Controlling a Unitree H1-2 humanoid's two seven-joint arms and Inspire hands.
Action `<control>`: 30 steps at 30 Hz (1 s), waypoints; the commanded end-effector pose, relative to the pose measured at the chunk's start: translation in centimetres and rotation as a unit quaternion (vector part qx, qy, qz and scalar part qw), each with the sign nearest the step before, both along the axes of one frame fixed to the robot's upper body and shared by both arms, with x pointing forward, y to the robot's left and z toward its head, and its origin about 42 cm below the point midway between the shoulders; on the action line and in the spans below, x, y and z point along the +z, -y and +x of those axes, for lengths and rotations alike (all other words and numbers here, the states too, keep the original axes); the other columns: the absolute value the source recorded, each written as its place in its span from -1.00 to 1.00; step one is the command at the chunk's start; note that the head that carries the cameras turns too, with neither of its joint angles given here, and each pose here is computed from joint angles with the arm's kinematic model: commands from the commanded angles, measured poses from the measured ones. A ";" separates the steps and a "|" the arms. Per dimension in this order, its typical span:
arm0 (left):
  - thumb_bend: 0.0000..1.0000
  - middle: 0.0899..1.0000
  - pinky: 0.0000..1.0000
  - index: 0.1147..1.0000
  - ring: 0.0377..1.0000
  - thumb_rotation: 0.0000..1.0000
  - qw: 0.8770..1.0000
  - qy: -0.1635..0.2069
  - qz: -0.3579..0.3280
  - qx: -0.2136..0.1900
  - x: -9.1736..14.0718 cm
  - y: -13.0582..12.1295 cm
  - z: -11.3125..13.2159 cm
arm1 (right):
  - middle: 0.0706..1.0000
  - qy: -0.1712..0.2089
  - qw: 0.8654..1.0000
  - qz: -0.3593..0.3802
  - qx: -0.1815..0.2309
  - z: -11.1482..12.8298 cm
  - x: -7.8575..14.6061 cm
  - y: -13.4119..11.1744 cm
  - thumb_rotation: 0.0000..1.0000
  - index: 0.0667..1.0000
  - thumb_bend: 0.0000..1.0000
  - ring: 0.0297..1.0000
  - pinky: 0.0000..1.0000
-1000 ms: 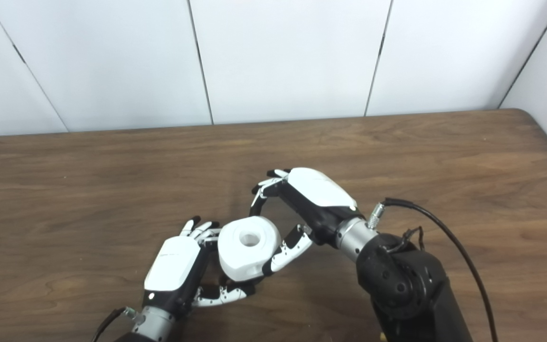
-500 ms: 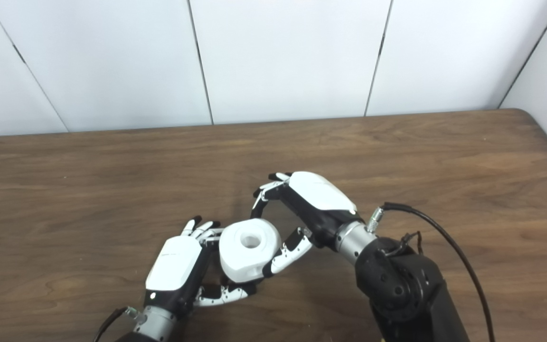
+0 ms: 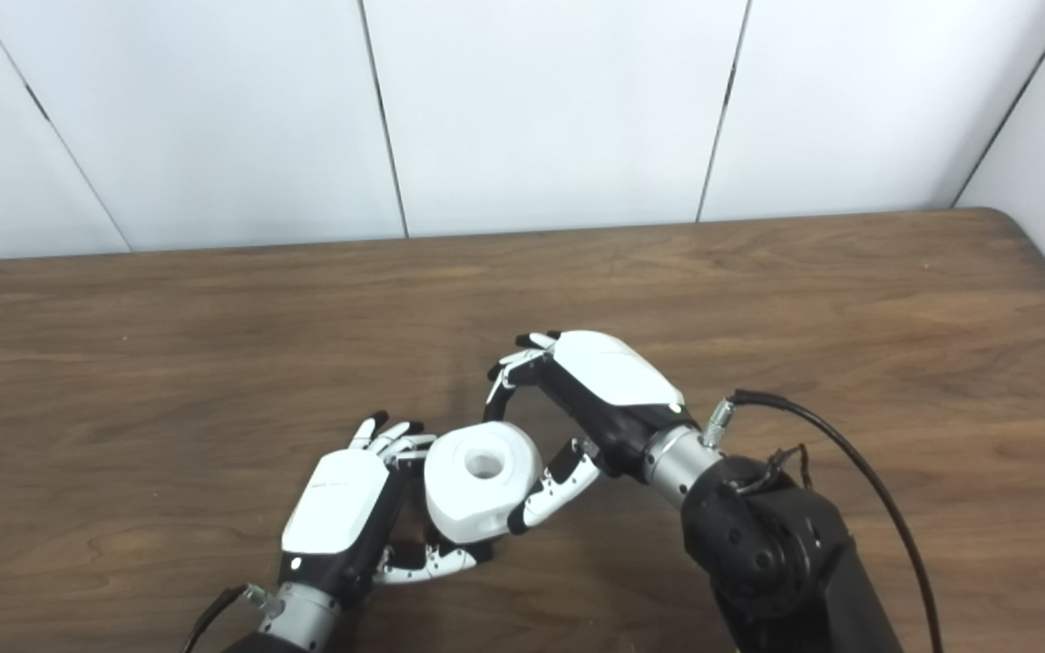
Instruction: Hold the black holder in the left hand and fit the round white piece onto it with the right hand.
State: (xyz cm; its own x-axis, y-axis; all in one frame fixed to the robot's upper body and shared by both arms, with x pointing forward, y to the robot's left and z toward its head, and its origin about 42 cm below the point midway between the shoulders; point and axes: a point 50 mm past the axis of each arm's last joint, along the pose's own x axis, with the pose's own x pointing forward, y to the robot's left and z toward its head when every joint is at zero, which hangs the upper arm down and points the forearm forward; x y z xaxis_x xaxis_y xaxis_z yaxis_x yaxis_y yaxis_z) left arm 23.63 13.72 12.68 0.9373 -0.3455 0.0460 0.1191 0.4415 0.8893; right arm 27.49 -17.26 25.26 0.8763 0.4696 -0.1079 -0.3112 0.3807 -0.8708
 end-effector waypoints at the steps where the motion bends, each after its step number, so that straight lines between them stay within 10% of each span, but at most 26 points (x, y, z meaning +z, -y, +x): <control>1: 0.04 0.54 1.00 -0.16 0.78 -0.91 1.000 -0.006 0.013 -0.007 -0.4 0.6 0.0 | 0.64 0.029 1.000 -0.004 0.007 0.3 1.1 -0.1 -0.41 0.17 0.79 0.92 1.00; 30: 0.04 0.53 1.00 -0.16 0.77 -0.91 1.000 -0.006 0.016 -0.005 -0.5 0.4 0.3 | 0.93 0.004 1.000 -0.021 -0.006 0.1 2.8 1.6 -0.26 0.50 1.00 1.00 1.00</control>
State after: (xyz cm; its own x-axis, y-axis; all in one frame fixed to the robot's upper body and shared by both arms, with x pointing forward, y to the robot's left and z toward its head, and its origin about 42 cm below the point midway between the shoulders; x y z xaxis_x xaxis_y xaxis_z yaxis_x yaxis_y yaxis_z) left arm 23.81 13.62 12.66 0.9368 -0.3470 0.0458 0.1193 0.4395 0.8903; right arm 27.53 -18.77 26.12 0.8748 0.4460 -0.1890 -0.3625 0.3441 -0.8661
